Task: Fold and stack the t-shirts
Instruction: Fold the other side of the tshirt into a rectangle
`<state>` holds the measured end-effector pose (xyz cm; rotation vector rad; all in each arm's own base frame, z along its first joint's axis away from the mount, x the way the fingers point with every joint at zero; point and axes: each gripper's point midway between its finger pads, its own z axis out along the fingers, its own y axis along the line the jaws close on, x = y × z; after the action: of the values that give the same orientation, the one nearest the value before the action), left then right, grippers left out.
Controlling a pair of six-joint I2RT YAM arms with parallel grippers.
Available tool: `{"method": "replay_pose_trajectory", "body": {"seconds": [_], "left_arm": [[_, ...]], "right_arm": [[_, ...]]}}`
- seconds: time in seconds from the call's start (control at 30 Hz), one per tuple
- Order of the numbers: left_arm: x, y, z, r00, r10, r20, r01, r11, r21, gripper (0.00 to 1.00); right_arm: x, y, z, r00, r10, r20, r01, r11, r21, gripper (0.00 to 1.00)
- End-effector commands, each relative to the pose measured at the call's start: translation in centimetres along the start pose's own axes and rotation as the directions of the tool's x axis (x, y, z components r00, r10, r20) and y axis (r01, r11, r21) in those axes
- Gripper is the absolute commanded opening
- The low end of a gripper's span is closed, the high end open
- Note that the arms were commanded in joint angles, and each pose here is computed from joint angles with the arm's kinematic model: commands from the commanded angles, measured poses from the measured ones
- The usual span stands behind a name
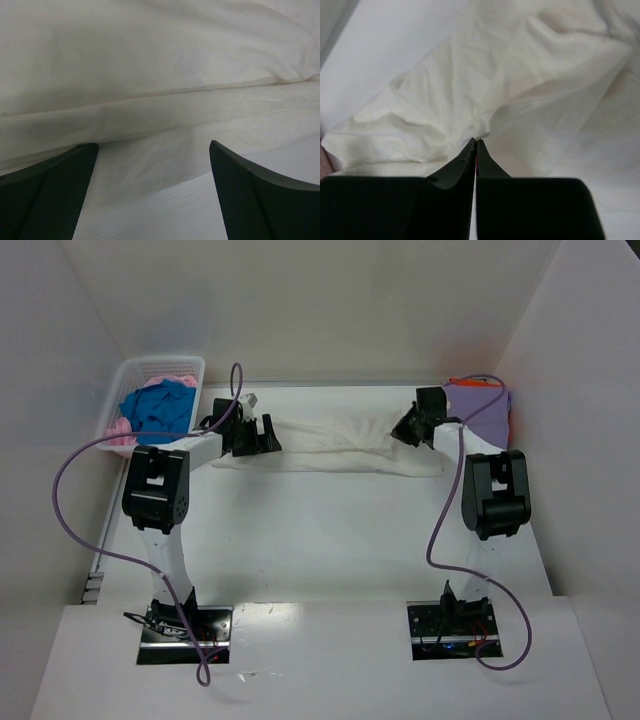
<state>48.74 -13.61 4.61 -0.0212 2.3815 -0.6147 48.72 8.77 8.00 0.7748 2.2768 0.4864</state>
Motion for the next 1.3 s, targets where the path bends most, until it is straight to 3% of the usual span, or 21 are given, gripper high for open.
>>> {"method": "replay_pose_trajectory", "body": {"seconds": [0.0,0.4,0.53,0.67,0.7,0.87,1.13,1.27], "left_arm": [[-0.9,0.5,0.5,1.0,0.016,0.019,-0.016,1.0,-0.012,1.0],[-0.9,0.5,0.4,1.0,0.013,0.011,-0.013,1.0,-0.015,1.0],[-0.7,0.1,0.5,1.0,0.019,0.007,-0.019,1.0,-0.009,1.0],[-0.3,0.4,0.8,1.0,0.025,-0.003,-0.025,1.0,-0.012,1.0],[-0.3,0.4,0.8,1.0,0.025,-0.003,-0.025,1.0,-0.012,1.0],[-0.4,0.3,1.0,1.0,0.025,-0.005,-0.025,1.0,-0.003,1.0],[-1.7,-0.6,-0.1,0.999,0.037,0.03,-0.038,0.999,0.006,1.0],[-3.4,-0.9,-0.6,0.997,0.047,0.061,-0.046,0.999,-0.006,1.0]], "right_arm": [[-2.6,2.4,0.8,0.997,-0.027,0.066,0.029,0.999,-0.031,0.02],[-6.9,6.7,4.6,0.991,-0.074,0.108,0.084,0.992,-0.089,0.02],[-7.5,7.8,5.9,0.991,-0.086,0.107,0.098,0.988,-0.117,0.06],[-7.1,8.6,7.6,0.993,-0.102,0.06,0.11,0.983,-0.148,0.19],[-6.3,7.9,8.7,0.993,-0.111,0.032,0.115,0.984,-0.138,0.31],[-5.3,7.2,8.7,0.99,-0.143,-0.009,0.141,0.982,-0.128,0.59],[-8.7,8.8,1.1,0.961,-0.23,0.155,0.25,0.96,-0.125,0.76],[-7.9,7.2,-1.6,0.948,-0.275,0.158,0.293,0.95,-0.108,0.84]]}}
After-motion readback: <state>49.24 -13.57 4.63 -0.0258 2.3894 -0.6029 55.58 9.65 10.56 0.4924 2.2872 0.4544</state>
